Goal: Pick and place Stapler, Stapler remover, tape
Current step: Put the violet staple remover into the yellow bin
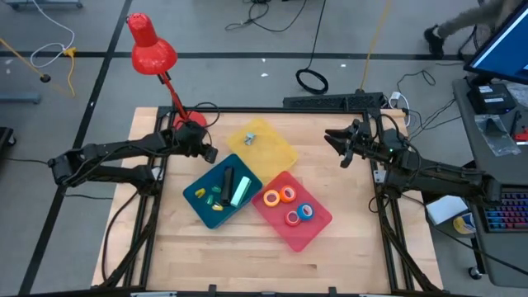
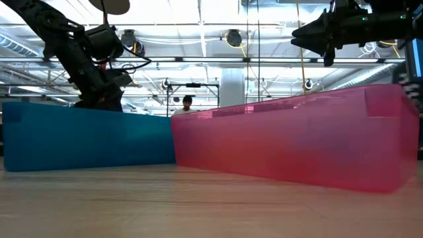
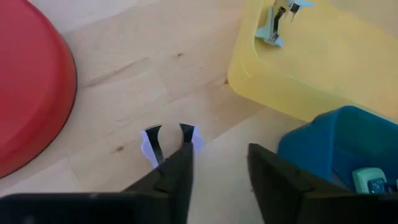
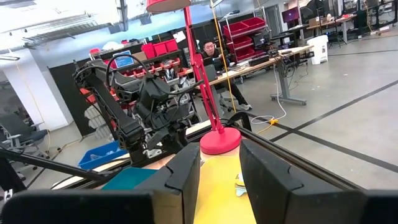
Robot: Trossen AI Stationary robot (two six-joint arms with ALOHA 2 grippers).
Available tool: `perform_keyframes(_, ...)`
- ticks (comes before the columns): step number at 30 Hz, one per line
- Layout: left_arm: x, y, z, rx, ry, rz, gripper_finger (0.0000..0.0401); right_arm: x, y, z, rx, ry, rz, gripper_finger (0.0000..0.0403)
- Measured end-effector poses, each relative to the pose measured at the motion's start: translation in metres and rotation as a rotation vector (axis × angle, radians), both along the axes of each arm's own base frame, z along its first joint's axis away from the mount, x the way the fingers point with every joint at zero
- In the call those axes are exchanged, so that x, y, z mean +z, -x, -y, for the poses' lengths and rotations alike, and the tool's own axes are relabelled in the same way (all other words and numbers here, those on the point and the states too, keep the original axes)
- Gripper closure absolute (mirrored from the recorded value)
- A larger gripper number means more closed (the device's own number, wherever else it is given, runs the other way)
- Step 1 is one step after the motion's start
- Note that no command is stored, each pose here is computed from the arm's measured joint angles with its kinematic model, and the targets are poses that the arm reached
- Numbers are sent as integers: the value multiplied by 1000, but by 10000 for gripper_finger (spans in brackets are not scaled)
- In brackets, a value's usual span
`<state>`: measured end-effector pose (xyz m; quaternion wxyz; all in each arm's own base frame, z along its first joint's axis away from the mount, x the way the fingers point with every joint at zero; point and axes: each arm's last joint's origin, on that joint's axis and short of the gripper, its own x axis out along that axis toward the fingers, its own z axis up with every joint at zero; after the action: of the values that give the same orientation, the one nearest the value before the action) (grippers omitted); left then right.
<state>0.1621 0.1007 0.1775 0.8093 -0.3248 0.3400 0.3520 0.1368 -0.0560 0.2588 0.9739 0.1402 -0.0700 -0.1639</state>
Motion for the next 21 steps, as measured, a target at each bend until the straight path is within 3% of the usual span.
perform_keyframes(7, -7, -1, -1, 5, 27, -44, 190, 0, 0, 0, 0, 0, 0, 296)
perform_keyframes(21, -44, -19, -11, -47, 67, -175, 190, 0, 0, 0, 0, -21, 10, 298)
